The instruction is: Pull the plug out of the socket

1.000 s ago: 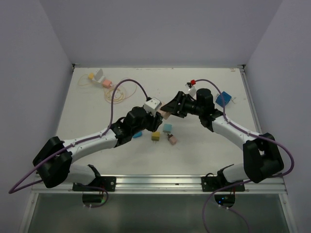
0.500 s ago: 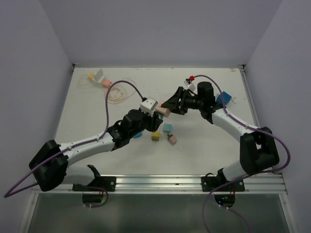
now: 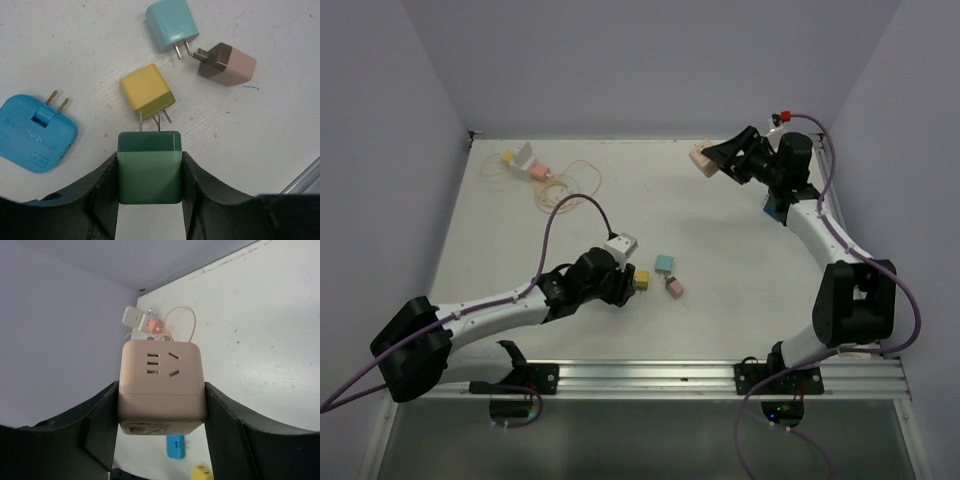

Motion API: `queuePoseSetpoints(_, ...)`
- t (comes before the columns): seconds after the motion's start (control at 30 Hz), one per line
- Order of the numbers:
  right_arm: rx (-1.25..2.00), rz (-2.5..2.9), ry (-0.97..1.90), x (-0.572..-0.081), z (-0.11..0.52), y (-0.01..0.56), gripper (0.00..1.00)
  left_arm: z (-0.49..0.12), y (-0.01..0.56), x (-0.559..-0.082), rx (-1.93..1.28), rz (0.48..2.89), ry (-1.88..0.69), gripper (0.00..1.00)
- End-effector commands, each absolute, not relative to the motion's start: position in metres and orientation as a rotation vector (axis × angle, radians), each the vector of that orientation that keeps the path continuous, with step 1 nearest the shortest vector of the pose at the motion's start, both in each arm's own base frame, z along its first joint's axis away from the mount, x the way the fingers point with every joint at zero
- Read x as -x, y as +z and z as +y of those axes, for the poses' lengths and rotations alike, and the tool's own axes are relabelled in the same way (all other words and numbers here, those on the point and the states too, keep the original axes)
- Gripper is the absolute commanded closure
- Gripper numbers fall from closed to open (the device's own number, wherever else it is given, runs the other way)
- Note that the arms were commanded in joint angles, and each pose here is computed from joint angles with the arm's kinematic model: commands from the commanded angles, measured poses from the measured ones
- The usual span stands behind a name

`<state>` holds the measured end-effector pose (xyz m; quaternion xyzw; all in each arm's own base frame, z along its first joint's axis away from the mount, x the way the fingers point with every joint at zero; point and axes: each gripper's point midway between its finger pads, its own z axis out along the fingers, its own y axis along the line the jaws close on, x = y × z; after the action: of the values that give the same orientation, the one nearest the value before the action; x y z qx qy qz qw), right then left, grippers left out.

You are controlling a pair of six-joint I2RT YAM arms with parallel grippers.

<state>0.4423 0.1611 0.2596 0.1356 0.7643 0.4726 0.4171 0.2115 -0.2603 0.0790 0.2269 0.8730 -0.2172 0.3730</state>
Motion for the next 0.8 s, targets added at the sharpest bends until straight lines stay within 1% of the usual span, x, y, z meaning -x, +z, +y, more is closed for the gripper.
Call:
queuePoseSetpoints(0.0, -0.260, 1.808, 1.124, -0.456, 0.157, 0.295, 1.00, -0.252, 0.091, -0.207, -0.505, 2.237, -0.569, 1.00)
queuePoseSetpoints(0.13, -0.255, 1.827, 1.076, -0.452, 0.152, 0.291, 1.00, -0.243, 0.093, -0.221, -0.471, 2.228, -0.462, 1.00)
queuePoseSetpoints(0.2, -0.261, 1.854, 1.056, -0.446, 0.150, 0.279, 1.00, -0.242, 0.095, -0.232, -0.453, 2.230, -0.417, 1.00)
queuePoseSetpoints(0.23, -0.257, 1.854, 1.046, -0.441, 0.149, 0.280, 1.00, -0.242, 0.085, -0.235, -0.455, 2.258, -0.392, 1.00)
queuePoseSetpoints(0.27, -0.273, 1.883, 1.029, -0.436, 0.147, 0.269, 1.00, -0.243, 0.082, -0.240, -0.446, 2.266, -0.386, 1.00)
queuePoseSetpoints(0.33, -0.267, 1.894, 1.000, -0.426, 0.143, 0.265, 1.00, -0.244, 0.074, -0.256, -0.420, 2.300, -0.384, 1.00)
queuePoseSetpoints(0.37, -0.271, 1.916, 0.984, -0.421, 0.141, 0.254, 1.00, -0.244, 0.074, -0.263, -0.410, 2.302, -0.380, 1.00)
queuePoseSetpoints(0.4, -0.276, 1.926, 0.972, -0.418, 0.140, 0.249, 1.00, -0.245, 0.076, -0.279, -0.384, 2.291, -0.380, 1.00)
queuePoseSetpoints(0.47, -0.281, 1.957, 0.961, -0.406, 0.138, 0.240, 1.00, -0.250, 0.084, -0.294, -0.387, 2.257, -0.386, 1.00)
queuePoseSetpoints(0.5, -0.277, 1.966, 0.943, -0.402, 0.136, 0.236, 1.00, -0.255, 0.090, -0.309, -0.369, 2.230, -0.396, 0.98)
queuePoseSetpoints(0.57, -0.281, 1.999, 0.914, -0.392, 0.132, 0.221, 1.00, -0.257, 0.089, -0.320, -0.377, 2.233, -0.390, 0.97)
queuePoseSetpoints(0.6, -0.275, 1.993, 0.900, -0.387, 0.131, 0.223, 1.00, -0.264, 0.093, -0.338, -0.362, 2.208, -0.400, 0.96)
queuePoseSetpoints(0.67, -0.267, 2.010, 0.848, -0.380, 0.125, 0.215, 1.00, -0.269, 0.095, -0.352, -0.375, 2.196, -0.383, 0.92)
queuePoseSetpoints(0.77, -0.282, 2.054, 0.754, -0.369, 0.113, 0.203, 1.00, -0.273, 0.076, -0.360, -0.393, 2.207, -0.364, 0.87)
